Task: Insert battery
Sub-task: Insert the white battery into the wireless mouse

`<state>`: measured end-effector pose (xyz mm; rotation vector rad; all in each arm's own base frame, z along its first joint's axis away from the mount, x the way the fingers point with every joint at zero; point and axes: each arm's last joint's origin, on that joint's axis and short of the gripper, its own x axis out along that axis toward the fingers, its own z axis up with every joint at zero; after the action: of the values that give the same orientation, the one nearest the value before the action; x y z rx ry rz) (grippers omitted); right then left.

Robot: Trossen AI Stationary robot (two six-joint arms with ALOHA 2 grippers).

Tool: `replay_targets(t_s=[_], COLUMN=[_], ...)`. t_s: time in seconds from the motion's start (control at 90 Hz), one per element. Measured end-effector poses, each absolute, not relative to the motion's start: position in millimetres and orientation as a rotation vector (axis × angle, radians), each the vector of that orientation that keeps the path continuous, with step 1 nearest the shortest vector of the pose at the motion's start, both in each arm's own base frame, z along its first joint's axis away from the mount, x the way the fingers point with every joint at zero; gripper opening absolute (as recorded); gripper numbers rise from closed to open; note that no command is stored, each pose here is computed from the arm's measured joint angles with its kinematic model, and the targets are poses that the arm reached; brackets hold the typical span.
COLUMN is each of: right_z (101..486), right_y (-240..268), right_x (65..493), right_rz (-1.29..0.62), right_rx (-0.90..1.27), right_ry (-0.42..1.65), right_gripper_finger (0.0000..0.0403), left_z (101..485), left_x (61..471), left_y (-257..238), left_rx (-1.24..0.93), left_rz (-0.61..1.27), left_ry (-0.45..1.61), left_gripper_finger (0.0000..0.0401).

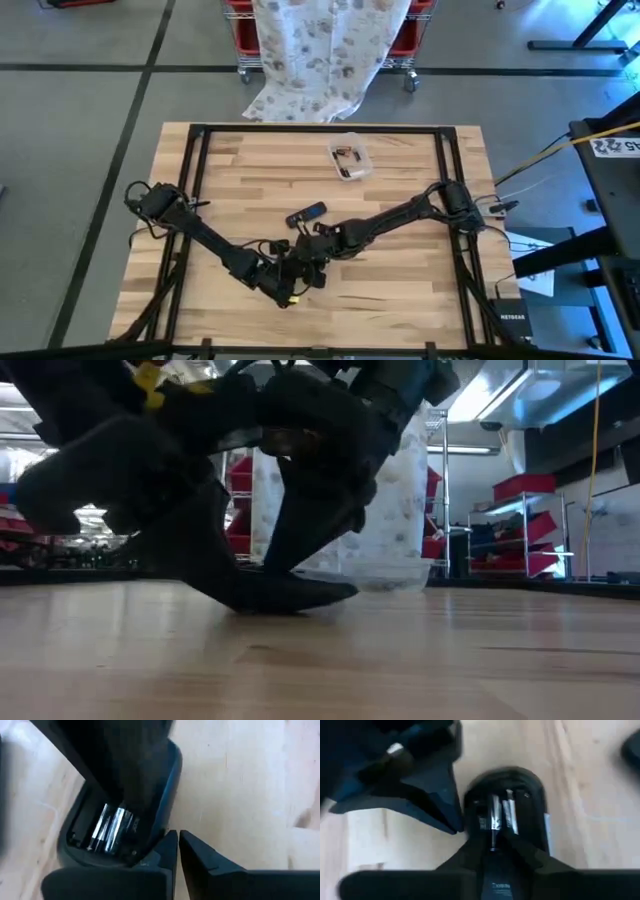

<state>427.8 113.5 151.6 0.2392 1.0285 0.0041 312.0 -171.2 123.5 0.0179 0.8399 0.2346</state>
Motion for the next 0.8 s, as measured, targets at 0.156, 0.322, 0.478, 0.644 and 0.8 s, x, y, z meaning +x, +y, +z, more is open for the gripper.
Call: replay_targets(t_s=[0.156,0.322,0.478,0.644,0.8], right_z=[151,151,154,160,164], right_y=[114,114,113,113,112], right_x=[427,427,424,421,419], right_rz=[0.006,0.015,0.013,0.011,0.023], right_rx=[0.237,0.236,0.233,0.231,0.22], right_ry=[1.035,1.041,1.066,1.075,1.077], right_gripper_finger=[0.0126,0.0145,0.0146,0.0147,0.0147], left_z=[123,123,123,123,123], left_x=[310,308,307,306,306], left_y=[-173,-177,-179,-179,-179], left_rx=[0.017,0.013,0.01,-0.001,-0.002], left_rz=[0.233,0.224,0.224,0.231,0.231], left_ry=[0.845,0.847,0.851,0.854,0.854], left_gripper_finger=[0.0003,0.0003,0.0003,0.0003,0.0003])
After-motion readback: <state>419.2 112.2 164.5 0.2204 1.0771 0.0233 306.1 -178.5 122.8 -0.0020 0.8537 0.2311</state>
